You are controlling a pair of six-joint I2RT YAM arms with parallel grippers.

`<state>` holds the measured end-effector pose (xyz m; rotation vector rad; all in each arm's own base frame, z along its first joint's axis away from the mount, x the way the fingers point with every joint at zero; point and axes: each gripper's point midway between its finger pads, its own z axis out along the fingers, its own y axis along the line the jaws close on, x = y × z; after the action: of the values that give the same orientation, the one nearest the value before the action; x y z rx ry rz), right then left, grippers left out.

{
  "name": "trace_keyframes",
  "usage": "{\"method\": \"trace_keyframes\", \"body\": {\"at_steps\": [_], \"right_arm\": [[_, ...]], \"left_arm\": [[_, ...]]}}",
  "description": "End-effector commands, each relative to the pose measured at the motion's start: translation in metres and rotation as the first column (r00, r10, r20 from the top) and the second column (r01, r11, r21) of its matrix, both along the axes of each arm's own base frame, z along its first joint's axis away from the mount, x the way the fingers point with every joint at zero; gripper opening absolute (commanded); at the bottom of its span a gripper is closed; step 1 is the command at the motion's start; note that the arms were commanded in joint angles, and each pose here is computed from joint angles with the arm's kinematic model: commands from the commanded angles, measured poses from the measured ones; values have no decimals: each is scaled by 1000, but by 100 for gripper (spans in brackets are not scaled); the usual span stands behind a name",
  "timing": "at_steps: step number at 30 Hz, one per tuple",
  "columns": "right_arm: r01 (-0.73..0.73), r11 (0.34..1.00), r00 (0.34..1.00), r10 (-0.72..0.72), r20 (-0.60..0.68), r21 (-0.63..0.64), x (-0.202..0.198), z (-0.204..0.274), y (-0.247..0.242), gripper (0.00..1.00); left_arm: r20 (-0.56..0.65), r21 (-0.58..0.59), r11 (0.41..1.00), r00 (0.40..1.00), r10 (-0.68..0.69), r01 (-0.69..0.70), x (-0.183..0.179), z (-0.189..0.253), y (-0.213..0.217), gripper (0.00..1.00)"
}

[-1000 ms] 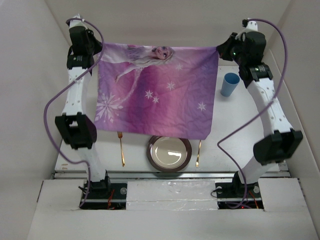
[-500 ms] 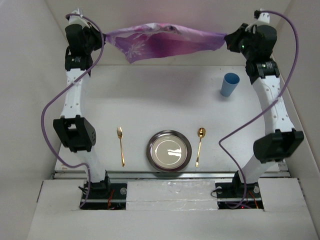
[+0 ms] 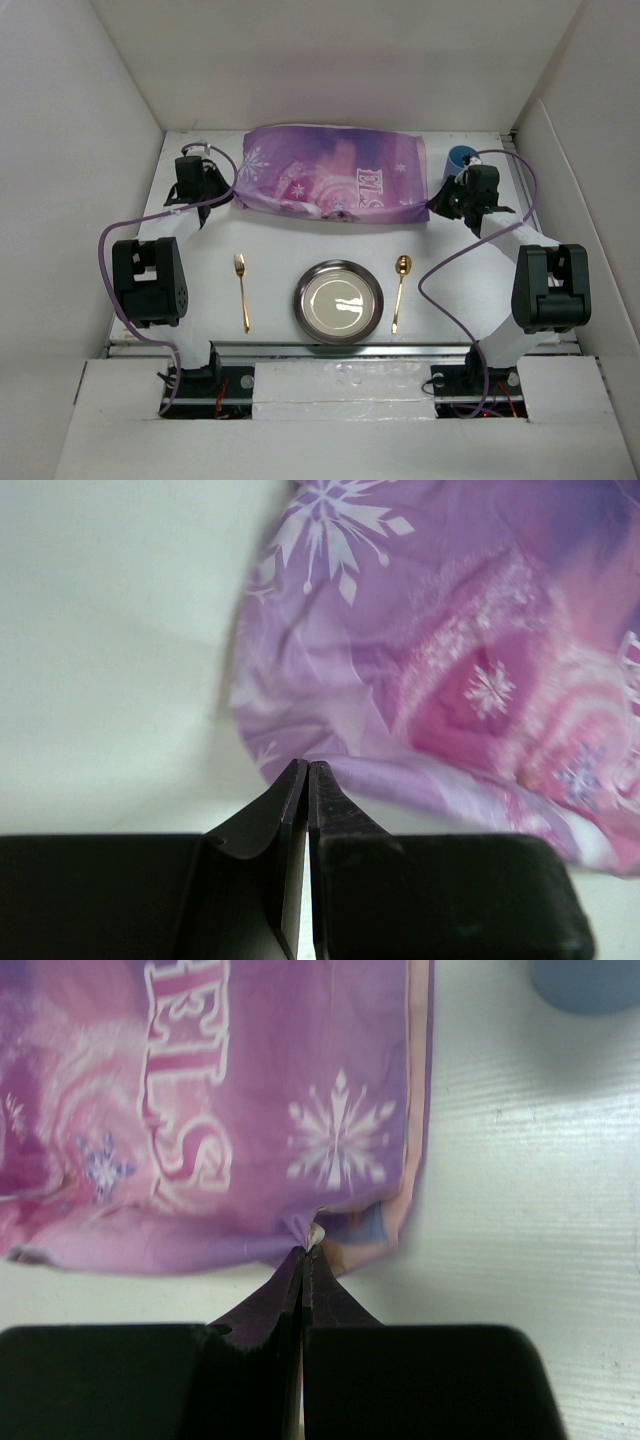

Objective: Set the dinner table for one person

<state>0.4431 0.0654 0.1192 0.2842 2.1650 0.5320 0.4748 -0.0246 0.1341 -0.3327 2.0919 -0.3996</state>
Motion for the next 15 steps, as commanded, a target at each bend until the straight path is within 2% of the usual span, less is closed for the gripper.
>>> {"method": "trace_keyframes", "body": {"at_steps": [1, 4, 11, 15], "right_arm": [[-23, 1000, 986, 24, 162, -6, 11, 44, -3, 0], [-27, 1000, 993, 28, 119, -10, 2, 34, -9, 0], [-3, 1000, 999, 4, 47, -16, -15, 9, -16, 0], [19, 1000, 1000, -19, 6, -19, -25, -5, -19, 0]], "left_arm": [[86, 75, 997, 996, -4, -3, 7, 24, 5, 0], [19, 72, 997, 1000, -5, 4, -5, -5, 1, 0], [-136, 130, 991, 990, 36, -18, -33, -40, 9, 0], [-179, 185, 982, 981, 69, -35, -40, -38, 7, 0]]}}
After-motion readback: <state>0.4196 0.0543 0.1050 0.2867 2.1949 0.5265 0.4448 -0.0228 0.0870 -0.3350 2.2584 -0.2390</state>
